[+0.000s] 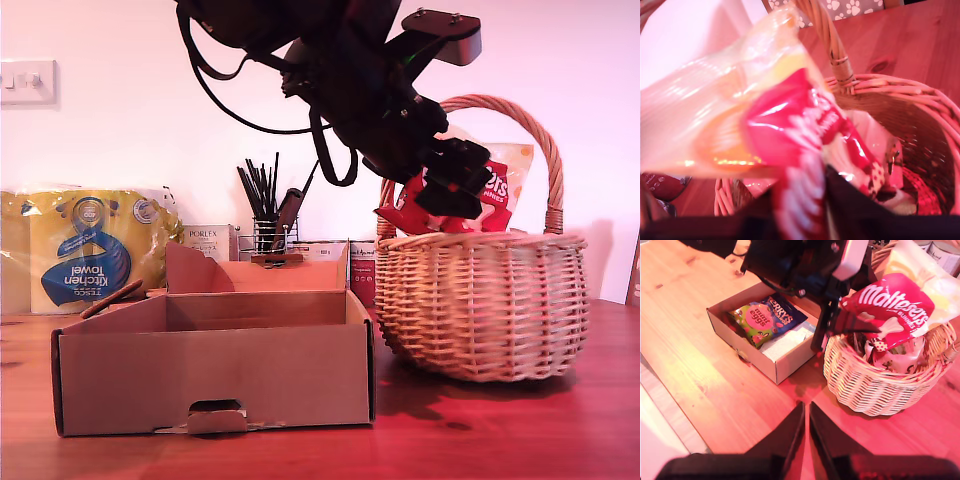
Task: Move the bags of Easter eggs from the cardboard box on the left into the woven basket on the right side.
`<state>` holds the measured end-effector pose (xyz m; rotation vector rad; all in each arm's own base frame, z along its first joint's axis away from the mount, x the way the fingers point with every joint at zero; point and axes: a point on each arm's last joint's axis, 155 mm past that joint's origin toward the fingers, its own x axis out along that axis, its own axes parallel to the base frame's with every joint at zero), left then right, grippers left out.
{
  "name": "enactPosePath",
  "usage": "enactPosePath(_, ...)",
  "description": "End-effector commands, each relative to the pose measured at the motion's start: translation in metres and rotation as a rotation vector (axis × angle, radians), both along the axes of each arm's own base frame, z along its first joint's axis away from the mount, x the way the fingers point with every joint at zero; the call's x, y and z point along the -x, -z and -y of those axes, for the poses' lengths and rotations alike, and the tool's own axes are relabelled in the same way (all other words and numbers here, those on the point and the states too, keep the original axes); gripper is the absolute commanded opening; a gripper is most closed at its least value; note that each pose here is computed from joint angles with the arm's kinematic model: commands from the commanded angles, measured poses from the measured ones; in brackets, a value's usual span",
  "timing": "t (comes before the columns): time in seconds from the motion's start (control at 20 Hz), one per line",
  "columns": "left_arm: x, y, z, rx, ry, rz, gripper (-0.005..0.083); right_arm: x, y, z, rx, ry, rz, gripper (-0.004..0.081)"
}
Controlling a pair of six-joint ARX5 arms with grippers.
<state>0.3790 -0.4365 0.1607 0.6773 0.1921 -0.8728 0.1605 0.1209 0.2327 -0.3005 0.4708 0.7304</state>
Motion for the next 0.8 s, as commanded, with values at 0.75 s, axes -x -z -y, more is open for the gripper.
enactPosePath(0.75, 0.013, -0.022, -0.032, -0.082, -0.076, -0.157, 0.0530, -0.004, -0.010, -0.004, -0.012, -0.014, 0.040, -0.0013)
